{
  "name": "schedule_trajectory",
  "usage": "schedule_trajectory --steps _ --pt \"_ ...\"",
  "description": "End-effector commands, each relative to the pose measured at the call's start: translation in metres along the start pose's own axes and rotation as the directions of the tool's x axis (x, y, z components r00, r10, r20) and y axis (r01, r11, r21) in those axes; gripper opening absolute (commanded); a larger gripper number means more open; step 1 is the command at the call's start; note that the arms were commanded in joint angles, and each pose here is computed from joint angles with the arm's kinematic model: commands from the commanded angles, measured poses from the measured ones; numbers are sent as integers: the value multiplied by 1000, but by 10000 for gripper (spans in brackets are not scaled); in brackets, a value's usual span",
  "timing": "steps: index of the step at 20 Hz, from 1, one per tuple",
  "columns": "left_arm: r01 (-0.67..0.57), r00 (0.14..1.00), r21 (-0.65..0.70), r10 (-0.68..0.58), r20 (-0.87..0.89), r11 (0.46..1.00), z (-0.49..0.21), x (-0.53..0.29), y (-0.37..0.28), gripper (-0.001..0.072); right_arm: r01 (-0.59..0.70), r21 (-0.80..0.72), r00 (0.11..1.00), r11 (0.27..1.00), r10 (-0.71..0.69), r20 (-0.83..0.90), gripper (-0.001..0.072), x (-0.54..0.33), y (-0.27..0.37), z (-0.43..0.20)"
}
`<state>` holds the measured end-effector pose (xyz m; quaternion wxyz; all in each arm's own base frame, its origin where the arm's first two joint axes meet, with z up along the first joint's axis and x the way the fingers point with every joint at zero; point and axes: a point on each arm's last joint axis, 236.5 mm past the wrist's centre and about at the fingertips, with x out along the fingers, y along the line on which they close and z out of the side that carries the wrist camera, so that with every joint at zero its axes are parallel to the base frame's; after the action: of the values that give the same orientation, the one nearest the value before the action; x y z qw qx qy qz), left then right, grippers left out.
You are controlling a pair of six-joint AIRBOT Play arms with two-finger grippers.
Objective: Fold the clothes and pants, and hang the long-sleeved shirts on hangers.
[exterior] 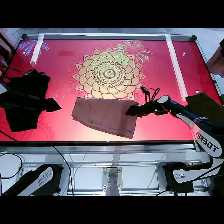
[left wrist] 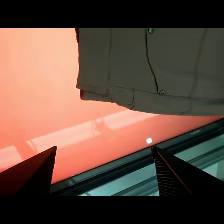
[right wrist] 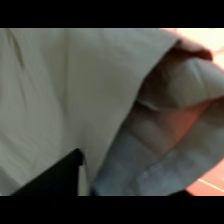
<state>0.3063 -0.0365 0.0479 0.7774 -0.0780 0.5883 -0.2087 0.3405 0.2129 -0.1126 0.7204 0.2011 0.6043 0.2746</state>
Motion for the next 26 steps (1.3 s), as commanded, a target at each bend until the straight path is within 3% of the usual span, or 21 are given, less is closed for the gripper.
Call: schedule_trajectory --steps 1,2,8,13,16,19,22,26 --pt "0 1000 1 0 1 1000 0 0 0 687 -19 -21 999 1000 19 26 92 9 21 5" --pt "-1 1000 1 1 1 1000 0 0 0 686 -27 -25 999 999 27 34 7 8 26 10" --pt "-1 1000 1 1 1 1000 0 0 0 686 -78 -104 981 992 95 172 6 -72 66 105" --pt "-1 1000 1 1 1 1000 0 0 0 686 122 63 926 990 -137 352 6 -233 -10 160" --pt "0 1000 1 0 0 1000 0 0 0 686 254 211 873 944 -318 371 6 -328 -82 131" --pt "0 1000 -1 0 -2 1000 0 1 0 686 370 415 789 832 -516 332 6 -407 -158 71" --pt "0 1000 0 0 -2 1000 0 1 0 686 331 628 702 704 -628 334 6 -473 -208 15" --pt "0 1000 0 0 -2 1000 0 1 0 686 283 752 640 595 -701 315 6 -518 -237 -44"
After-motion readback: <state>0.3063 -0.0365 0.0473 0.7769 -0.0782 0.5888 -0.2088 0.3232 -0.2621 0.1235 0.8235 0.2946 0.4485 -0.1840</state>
